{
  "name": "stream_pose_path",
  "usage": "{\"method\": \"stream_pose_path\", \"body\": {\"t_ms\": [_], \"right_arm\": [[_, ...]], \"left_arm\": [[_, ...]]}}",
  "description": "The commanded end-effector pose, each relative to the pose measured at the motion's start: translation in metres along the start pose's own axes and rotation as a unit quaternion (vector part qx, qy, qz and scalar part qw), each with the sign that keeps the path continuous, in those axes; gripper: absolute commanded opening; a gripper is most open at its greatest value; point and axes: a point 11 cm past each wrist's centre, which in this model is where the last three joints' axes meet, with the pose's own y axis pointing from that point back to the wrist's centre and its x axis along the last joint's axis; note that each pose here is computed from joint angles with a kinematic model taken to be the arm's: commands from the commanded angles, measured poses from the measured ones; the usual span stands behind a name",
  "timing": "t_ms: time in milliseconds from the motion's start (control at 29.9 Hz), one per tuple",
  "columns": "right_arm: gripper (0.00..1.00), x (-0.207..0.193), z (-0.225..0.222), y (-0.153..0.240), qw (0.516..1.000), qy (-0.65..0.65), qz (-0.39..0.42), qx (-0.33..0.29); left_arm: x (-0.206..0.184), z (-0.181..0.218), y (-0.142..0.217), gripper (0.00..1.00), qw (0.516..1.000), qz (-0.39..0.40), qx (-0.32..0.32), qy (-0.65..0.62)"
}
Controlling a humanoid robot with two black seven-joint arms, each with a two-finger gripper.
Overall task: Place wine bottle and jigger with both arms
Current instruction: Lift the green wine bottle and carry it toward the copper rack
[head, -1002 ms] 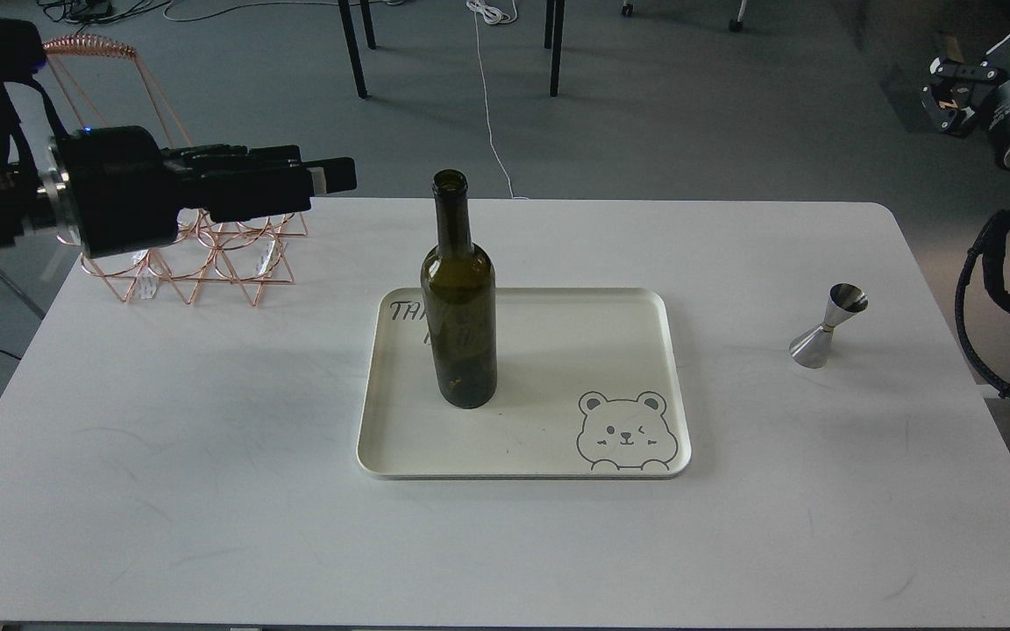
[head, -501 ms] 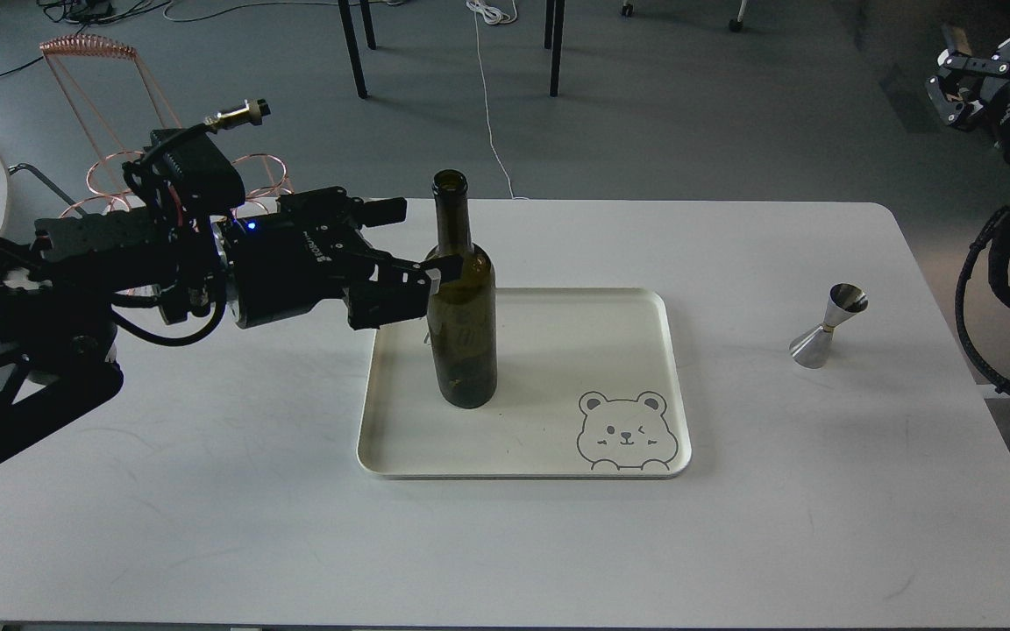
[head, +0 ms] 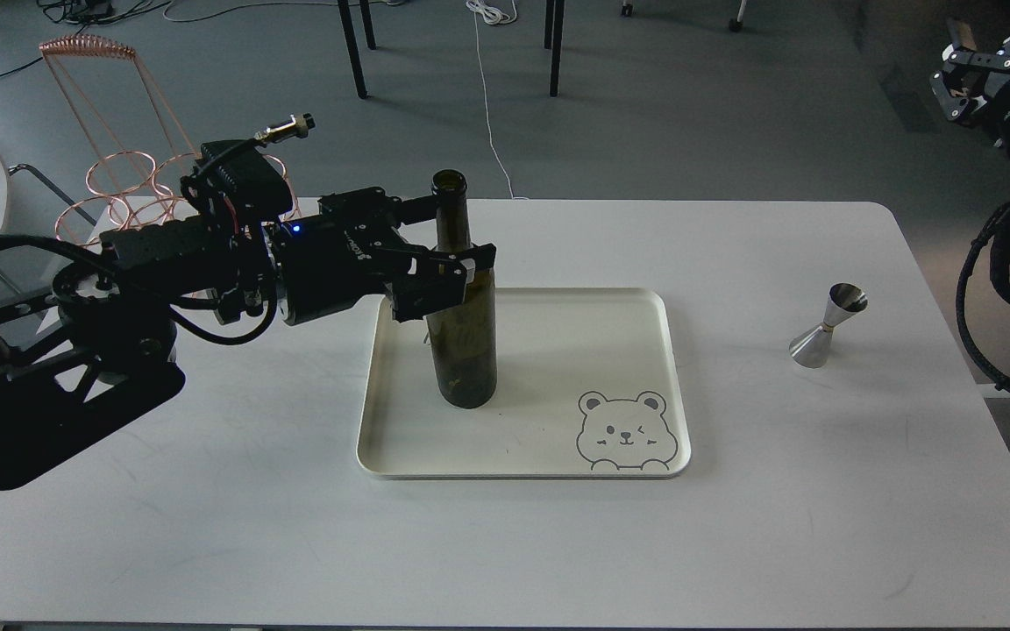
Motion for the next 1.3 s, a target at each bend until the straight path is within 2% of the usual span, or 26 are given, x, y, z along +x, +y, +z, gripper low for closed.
{"method": "stream_pose_path", "body": {"t_ms": [0, 67, 167, 434, 635, 768, 1002, 1269], "right_arm": [[0.99, 0.001, -0.001, 0.0, 1.0, 0.0, 0.001, 0.001], [0.99, 0.0, -0.001, 0.0, 1.0, 0.001, 0.0, 0.001], [0.99, 0.0, -0.001, 0.0, 1.0, 0.001, 0.0, 0.001], [0.99, 0.001, 0.0, 0.0, 1.0, 0.002, 0.002, 0.0], [0.99, 0.001, -0.001, 0.0, 1.0, 0.004, 0.002, 0.0], [0.99, 0.004, -0.004, 0.0, 1.0, 0.006, 0.004, 0.003], [0.99, 0.005, -0.007, 0.0, 1.0, 0.007, 0.005, 0.005], [0.99, 0.003, -0.006, -0.001, 1.0, 0.005, 0.005, 0.005]], "left_arm": [[-0.001, -0.004, 0.0, 0.6, 1.0, -0.001, 0.006, -0.003], [-0.001, -0.005, 0.0, 0.48, 1.0, 0.0, 0.008, -0.004], [-0.001, -0.006, 0.0, 0.45, 1.0, 0.001, 0.008, -0.003], [0.0, -0.014, 0.009, 0.16, 1.0, -0.004, 0.022, -0.009], [0.012, -0.017, 0.013, 0.14, 0.999, 0.01, 0.026, -0.015], [0.048, -0.032, 0.033, 0.14, 0.997, 0.045, 0.051, -0.034], [0.081, -0.064, 0.076, 0.13, 0.991, 0.056, 0.109, -0.046], [0.119, -0.121, 0.111, 0.13, 0.978, 0.078, 0.187, -0.058]]}}
